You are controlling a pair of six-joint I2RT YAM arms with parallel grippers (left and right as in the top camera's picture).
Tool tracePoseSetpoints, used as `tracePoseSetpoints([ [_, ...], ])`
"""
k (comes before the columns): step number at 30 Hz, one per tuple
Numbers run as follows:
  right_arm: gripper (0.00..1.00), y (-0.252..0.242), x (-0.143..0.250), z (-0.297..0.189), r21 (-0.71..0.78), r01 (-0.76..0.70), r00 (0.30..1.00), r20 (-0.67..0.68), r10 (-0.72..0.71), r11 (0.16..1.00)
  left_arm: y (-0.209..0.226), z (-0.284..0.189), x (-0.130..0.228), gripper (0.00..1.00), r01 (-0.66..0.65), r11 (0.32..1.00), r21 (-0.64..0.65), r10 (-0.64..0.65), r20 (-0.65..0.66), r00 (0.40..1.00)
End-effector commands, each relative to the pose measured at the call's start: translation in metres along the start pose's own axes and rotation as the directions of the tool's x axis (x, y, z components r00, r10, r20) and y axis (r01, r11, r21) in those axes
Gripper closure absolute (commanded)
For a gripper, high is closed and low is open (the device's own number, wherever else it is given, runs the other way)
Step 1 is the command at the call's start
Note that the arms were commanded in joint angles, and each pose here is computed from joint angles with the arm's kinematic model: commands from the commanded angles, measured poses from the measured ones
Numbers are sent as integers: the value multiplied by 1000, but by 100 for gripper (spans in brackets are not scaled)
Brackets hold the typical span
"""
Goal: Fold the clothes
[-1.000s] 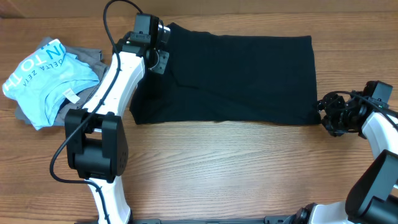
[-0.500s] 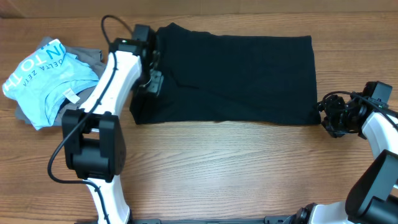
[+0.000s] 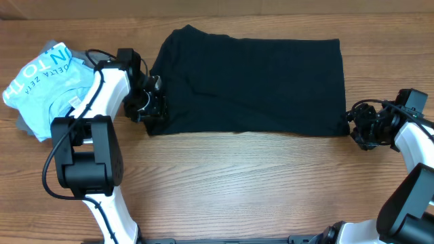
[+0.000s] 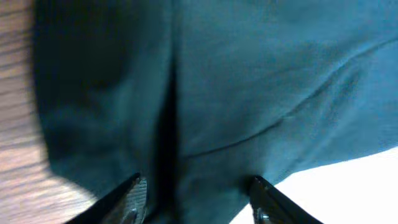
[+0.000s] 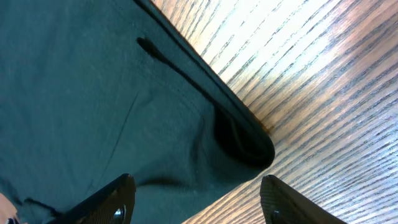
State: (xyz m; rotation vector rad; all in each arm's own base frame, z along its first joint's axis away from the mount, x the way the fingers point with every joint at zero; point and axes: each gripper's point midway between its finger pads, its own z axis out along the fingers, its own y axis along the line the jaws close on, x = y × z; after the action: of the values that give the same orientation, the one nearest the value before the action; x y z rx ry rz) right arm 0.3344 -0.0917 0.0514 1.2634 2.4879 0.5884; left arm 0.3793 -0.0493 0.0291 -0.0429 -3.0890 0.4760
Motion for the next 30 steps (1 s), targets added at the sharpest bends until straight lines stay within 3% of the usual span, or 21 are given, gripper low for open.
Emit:
tracePoseSetpoints([
  [1,32,4,-6,-2,-4,14,1000,18,-13,1000,-15,4,0,57,-61,995,85,61,7,998],
  [2,32,4,-6,-2,-4,14,1000,18,-13,1000,-13,5,-2,73,-66,995,72,66,13,998],
  [4,32,4,-6,-2,-4,13,1000,17,-13,1000,-6,4,-7,90,-66,997,38,65,31,997],
  [10,32,4,-7,-2,-2,13,1000,19,-13,1000,20,-4,-33,94,-38,998,-47,44,134,990],
  [14,32,0,-8,-2,18,12,1000,26,-12,1000,25,-7,-41,84,-29,998,-49,37,167,985],
  [16,31,-4,-7,-2,42,6,1000,26,-8,999,24,-7,-41,70,-29,999,-37,35,168,985],
  [23,30,-21,-4,1,112,-3,999,35,-1,994,18,-5,-28,52,-18,1000,-4,19,117,993],
  [25,30,-16,-4,1,93,39,999,32,-42,995,18,-4,-22,50,-12,1000,0,12,96,995],
  [28,42,13,-10,2,-44,207,978,49,-205,977,15,-4,-12,48,0,1000,16,-1,54,999],
  [30,42,27,-15,2,-93,250,967,81,-242,964,11,-3,-4,45,9,999,35,-10,22,1000],
])
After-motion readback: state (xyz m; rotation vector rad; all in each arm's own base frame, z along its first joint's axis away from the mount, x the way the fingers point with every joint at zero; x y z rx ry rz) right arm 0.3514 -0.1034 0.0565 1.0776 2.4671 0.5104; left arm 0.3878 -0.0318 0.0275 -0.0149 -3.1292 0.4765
